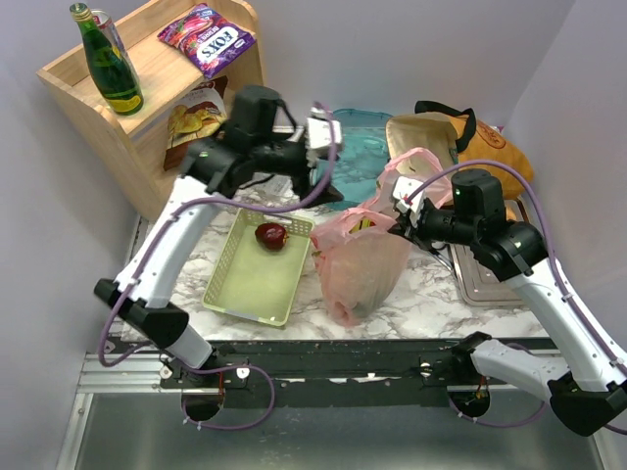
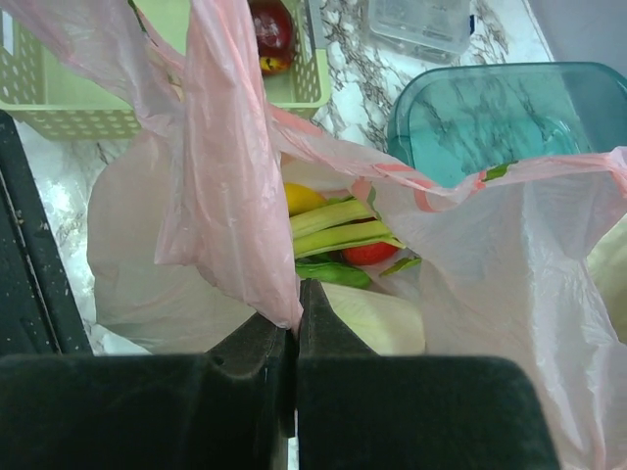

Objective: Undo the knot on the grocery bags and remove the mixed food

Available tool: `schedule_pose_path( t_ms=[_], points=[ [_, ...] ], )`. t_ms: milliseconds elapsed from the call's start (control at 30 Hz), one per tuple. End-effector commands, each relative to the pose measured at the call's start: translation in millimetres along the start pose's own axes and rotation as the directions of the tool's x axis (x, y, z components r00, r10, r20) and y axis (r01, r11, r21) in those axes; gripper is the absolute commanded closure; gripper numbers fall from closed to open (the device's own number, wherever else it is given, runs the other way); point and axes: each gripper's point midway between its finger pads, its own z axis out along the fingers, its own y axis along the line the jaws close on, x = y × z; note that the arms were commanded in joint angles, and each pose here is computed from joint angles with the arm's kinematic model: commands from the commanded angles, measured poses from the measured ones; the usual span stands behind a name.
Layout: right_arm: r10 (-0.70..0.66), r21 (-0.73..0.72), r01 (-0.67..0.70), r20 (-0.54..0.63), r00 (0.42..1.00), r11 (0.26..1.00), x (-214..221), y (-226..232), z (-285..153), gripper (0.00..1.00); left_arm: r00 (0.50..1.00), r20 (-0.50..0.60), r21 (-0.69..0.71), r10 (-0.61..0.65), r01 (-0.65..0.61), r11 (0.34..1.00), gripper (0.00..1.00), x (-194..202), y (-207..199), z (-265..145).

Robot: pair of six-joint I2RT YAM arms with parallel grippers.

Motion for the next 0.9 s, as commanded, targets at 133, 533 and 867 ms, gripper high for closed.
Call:
schedule_pose_path(
  t_ms=[133, 533, 867],
  points=[
    [-0.046, 0.137, 0.042, 0.031, 0.998, 0.990, -18.6, -26.4, -13.2, 0.99, 0.912, -0.375, 0.087, -0.164, 0.211, 0.974, 0.18, 107.6, -77.3, 60.7],
    [0.016, 0.167, -0.017, 0.004, 1.000, 0.986, -11.3, -20.3, -29.2, 0.99, 0.739, -0.575, -0.273, -0.351, 0.231, 0.934, 0.53, 253.2, -10.0, -7.9],
    [0.044, -0.202, -0.069, -0.125, 0.991, 0.977, 38.3, 64.5, -34.2, 0.33, 0.897, -0.285, -0.186, -0.339, 0.295, 0.937, 0.57, 154.6, 5.5, 10.2]
  ],
)
